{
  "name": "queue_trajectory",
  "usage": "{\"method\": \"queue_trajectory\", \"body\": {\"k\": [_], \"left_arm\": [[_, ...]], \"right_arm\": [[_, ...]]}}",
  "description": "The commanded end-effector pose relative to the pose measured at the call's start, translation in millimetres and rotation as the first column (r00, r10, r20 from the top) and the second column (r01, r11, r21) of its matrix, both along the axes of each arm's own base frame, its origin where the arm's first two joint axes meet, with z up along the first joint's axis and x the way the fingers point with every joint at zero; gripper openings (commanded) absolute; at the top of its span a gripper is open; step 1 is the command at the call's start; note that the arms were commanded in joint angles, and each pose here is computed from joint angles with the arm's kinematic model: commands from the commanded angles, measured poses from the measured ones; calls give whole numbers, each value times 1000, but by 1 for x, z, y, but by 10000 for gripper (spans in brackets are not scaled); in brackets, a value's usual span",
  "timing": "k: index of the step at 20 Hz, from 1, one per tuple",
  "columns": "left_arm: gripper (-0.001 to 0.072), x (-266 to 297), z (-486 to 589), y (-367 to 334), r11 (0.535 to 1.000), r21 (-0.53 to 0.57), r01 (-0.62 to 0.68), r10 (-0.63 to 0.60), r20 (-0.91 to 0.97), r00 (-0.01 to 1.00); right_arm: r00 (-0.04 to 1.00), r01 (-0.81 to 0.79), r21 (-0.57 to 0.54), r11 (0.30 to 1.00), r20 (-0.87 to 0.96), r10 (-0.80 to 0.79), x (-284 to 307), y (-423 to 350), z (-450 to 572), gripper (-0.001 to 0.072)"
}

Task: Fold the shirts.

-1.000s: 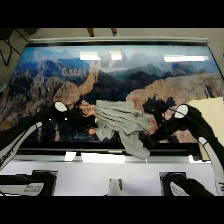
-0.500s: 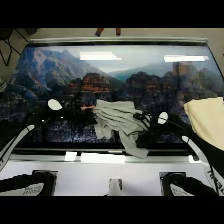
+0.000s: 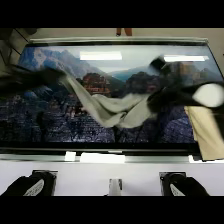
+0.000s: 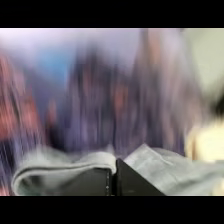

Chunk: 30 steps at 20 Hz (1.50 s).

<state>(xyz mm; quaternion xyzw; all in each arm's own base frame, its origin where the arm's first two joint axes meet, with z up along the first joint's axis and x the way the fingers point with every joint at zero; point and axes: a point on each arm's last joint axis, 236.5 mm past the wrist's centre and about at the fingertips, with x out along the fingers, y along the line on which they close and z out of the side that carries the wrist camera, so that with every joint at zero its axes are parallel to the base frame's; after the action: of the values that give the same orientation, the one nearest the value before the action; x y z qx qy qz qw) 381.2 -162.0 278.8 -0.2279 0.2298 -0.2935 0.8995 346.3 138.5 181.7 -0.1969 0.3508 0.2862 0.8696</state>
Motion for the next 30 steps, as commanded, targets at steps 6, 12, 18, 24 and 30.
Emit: {"method": "queue_trajectory", "body": {"k": [6, 12, 18, 24, 30], "left_arm": [[35, -182, 313, 100, 906, -330, -264, 423, 706, 568], [35, -163, 301, 125, 869, -224, -441, 448, 735, 509], [36, -59, 114, 156, 822, 205, -531, 472, 276, 837], [36, -11, -14, 171, 821, 262, -508, 525, 7, 851], [36, -10, -134, 173, 835, 343, -431, 522, -242, 818]], "right_arm": [[480, 158, 256, 954, 824, -301, -135, -105, 368, 29], [575, 324, 107, 940, 766, -286, -123, -134, 325, 29], [748, 449, -127, 884, 594, -295, -15, -139, 242, 30], [750, 376, 325, 868, 443, -491, 182, -43, 158, 30], [919, 377, 206, 903, -205, -337, 187, 39, -65, 252]]}}
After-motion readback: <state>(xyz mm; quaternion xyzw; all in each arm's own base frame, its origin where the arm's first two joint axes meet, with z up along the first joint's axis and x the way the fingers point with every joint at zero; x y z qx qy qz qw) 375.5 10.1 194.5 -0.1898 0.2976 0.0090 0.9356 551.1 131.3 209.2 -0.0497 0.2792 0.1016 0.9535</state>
